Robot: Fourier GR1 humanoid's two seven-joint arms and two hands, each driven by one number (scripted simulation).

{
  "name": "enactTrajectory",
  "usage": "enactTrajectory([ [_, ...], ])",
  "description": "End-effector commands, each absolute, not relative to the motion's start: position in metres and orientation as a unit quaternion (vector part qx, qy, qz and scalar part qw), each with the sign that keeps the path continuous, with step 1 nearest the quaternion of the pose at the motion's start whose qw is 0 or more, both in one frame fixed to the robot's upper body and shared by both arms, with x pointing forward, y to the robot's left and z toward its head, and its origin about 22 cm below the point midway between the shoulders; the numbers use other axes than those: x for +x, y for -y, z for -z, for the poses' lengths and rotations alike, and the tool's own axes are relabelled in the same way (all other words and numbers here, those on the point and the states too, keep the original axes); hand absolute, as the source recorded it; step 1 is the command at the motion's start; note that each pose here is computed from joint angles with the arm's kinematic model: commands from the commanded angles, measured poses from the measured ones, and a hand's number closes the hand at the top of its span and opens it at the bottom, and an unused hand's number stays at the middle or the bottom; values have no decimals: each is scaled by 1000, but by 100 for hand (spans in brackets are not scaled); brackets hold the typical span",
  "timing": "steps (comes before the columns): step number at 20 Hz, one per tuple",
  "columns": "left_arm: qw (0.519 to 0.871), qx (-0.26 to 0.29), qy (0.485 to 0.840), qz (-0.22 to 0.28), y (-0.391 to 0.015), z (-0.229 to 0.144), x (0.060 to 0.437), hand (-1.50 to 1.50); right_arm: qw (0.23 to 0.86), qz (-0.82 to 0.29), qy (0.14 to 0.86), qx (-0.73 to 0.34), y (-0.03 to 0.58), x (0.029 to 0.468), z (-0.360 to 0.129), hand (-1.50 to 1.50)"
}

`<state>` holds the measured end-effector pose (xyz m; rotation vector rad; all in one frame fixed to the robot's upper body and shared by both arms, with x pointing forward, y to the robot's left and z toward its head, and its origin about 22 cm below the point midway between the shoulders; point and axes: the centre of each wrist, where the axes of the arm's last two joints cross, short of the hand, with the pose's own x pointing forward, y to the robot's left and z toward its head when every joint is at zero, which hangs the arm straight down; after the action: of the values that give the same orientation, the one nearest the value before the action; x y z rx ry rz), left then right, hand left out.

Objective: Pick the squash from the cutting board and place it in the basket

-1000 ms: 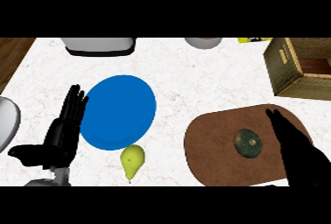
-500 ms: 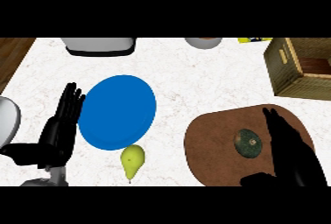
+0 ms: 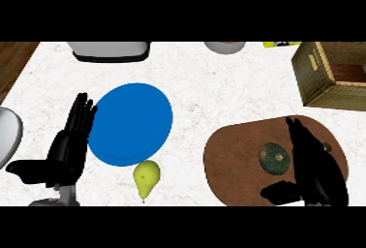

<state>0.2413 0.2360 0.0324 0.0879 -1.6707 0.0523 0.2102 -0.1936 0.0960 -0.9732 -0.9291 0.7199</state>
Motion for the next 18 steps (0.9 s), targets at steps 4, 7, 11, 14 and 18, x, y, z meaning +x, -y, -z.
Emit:
enactTrajectory([
  [4,672,36,739,-30,-235,-42,252,0,737,-335,394,-434,204,217,-89,-150],
  [7,667,44,744,-23,-223,-43,232,0,737,-337,398,-431,201,228,-65,-150],
  [11,670,38,741,-21,-227,-41,235,0,742,-330,398,-427,204,198,-71,-150],
  [14,670,38,741,-26,-244,-42,234,0,743,-332,397,-424,204,225,-60,-150],
  [18,669,45,741,-32,-230,-15,244,0,736,-338,403,-427,194,214,-22,-150],
])
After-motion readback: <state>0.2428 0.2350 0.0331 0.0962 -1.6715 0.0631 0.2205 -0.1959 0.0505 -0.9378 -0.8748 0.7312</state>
